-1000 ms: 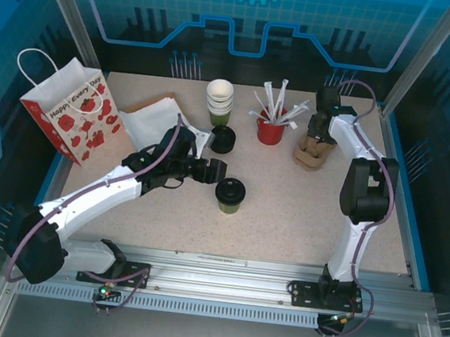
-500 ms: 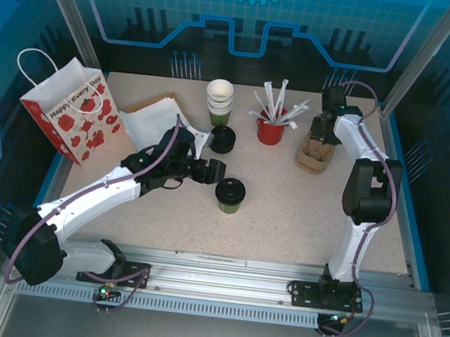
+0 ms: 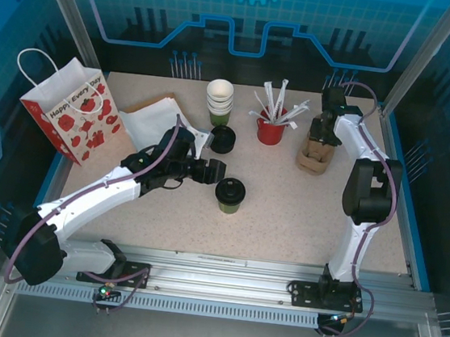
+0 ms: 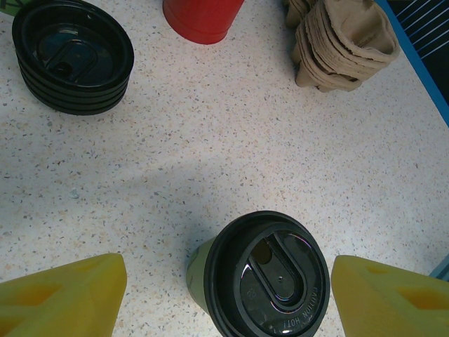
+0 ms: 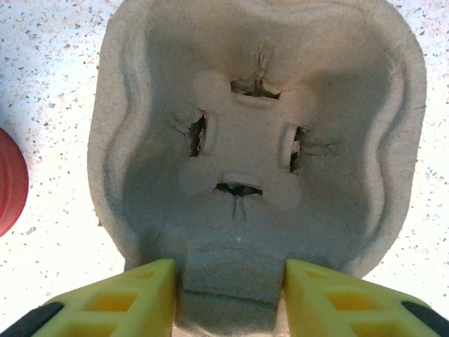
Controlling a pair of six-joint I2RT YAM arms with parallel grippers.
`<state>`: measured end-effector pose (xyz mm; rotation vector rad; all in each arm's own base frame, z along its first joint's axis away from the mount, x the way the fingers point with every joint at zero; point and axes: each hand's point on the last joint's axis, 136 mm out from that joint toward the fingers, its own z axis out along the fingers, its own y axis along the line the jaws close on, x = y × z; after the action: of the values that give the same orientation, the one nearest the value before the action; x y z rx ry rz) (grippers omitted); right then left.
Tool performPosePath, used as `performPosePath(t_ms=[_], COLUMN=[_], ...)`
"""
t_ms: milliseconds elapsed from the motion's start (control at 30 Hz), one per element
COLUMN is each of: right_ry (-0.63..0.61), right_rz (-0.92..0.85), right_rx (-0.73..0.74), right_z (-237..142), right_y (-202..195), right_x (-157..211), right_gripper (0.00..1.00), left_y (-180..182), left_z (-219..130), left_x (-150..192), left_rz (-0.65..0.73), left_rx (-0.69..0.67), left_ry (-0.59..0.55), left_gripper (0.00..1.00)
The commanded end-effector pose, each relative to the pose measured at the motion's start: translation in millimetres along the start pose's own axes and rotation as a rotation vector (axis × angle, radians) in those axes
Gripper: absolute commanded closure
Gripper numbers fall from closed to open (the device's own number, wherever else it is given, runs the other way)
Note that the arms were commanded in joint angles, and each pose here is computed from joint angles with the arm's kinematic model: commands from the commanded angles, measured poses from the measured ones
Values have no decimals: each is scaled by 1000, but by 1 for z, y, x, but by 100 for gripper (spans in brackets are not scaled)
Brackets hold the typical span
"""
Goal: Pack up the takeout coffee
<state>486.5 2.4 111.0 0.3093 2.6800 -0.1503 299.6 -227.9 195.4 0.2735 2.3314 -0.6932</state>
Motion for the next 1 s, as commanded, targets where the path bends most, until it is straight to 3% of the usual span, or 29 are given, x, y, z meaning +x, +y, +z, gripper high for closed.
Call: performPosePath(t_ms=[0,200,567,967], right_ry=[64,-18,-140,-56], right_rz=[0,13,33,33], right_rx=[9,1,-17,-49], right_z=[4,-24,-78,-50], right_y=[-4,-8,-17,-7], right_x=[15,-3,-27,-11], right_gripper=[60,64,65,60], left_y=[-1,0,1,0], left_z=[-3,-4,-5,-6], left_x=[-1,-1,-1,0], left_rz=[27,28,24,26], left_rx=[-3,-6,-5,-2], left_ry=[-13,-15,-23,-22], left_gripper=[21,22,21,21])
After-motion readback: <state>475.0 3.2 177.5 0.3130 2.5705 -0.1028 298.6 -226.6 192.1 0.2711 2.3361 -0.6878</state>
